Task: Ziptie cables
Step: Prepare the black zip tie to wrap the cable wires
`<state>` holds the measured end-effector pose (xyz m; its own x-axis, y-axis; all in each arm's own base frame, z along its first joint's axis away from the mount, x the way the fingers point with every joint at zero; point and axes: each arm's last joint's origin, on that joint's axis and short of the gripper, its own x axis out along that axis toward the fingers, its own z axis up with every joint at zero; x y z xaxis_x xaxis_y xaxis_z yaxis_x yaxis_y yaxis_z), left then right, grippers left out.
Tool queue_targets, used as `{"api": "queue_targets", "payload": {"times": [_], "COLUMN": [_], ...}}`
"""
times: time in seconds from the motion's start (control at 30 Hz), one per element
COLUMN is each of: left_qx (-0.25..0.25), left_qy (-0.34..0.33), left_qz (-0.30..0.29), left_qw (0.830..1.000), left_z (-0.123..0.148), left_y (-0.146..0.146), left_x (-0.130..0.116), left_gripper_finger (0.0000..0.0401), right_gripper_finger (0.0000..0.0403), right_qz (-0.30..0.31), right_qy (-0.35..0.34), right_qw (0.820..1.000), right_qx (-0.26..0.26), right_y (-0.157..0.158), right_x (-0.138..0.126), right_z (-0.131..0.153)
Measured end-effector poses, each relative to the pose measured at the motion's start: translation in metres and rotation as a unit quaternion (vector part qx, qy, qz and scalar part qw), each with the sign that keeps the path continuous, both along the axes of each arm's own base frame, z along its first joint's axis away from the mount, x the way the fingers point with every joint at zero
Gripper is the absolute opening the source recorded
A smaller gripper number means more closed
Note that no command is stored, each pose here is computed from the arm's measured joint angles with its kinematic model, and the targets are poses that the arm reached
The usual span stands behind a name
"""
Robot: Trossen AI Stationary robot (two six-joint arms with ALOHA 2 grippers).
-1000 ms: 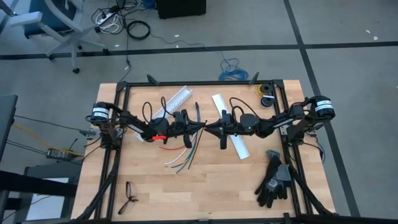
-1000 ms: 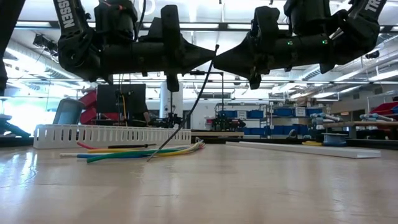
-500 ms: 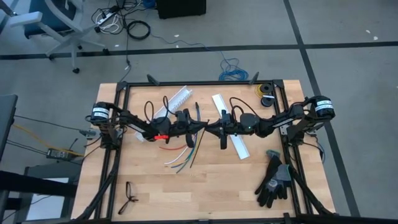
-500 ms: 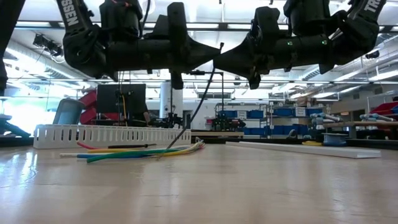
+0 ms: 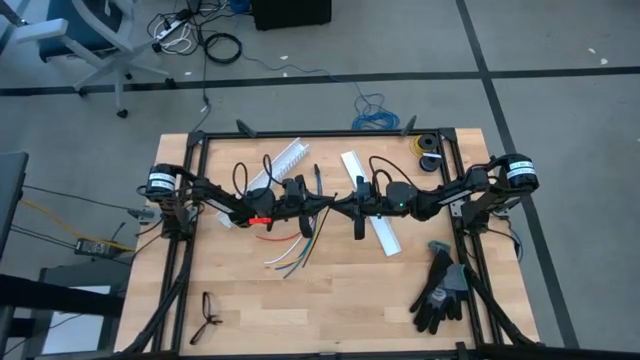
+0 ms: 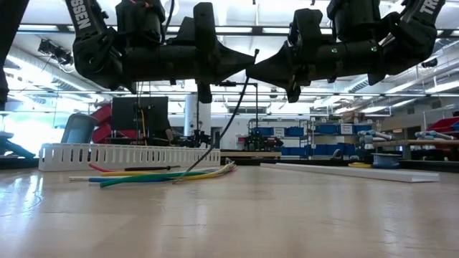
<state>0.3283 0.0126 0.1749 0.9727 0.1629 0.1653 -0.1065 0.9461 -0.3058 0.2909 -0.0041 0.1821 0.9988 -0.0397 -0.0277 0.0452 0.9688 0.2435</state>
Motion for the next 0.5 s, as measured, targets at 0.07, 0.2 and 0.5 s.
{"api": "queue_targets", "payload": {"times": [0.07, 0.2, 0.5], "left_qx": [0.0, -0.01, -0.035], "left_qy": [0.0, 0.001, 0.019], "left_qz": [0.0, -0.003, -0.036], "left_qw": [1.0, 1.0, 0.999], "left_z": [0.0, -0.0005, -0.0044], "left_y": [0.0, -0.0001, 0.0071], "left_x": [0.0, 0.0, 0.0004], "left_gripper_finger": [0.0011, 0.002, 0.0028], "right_gripper_finger": [0.0, 0.0, 0.0], "right_qz": [0.0, 0.007, 0.024], "right_qy": [0.0, 0.0, 0.007], "right_qw": [1.0, 1.0, 1.0], "right_qx": [-0.001, 0.003, 0.012], "right_y": [0.0, 0.0004, 0.0013], "right_x": [0.0, 0.0, 0.0], "right_z": [0.0, -0.0001, -0.0014]}}
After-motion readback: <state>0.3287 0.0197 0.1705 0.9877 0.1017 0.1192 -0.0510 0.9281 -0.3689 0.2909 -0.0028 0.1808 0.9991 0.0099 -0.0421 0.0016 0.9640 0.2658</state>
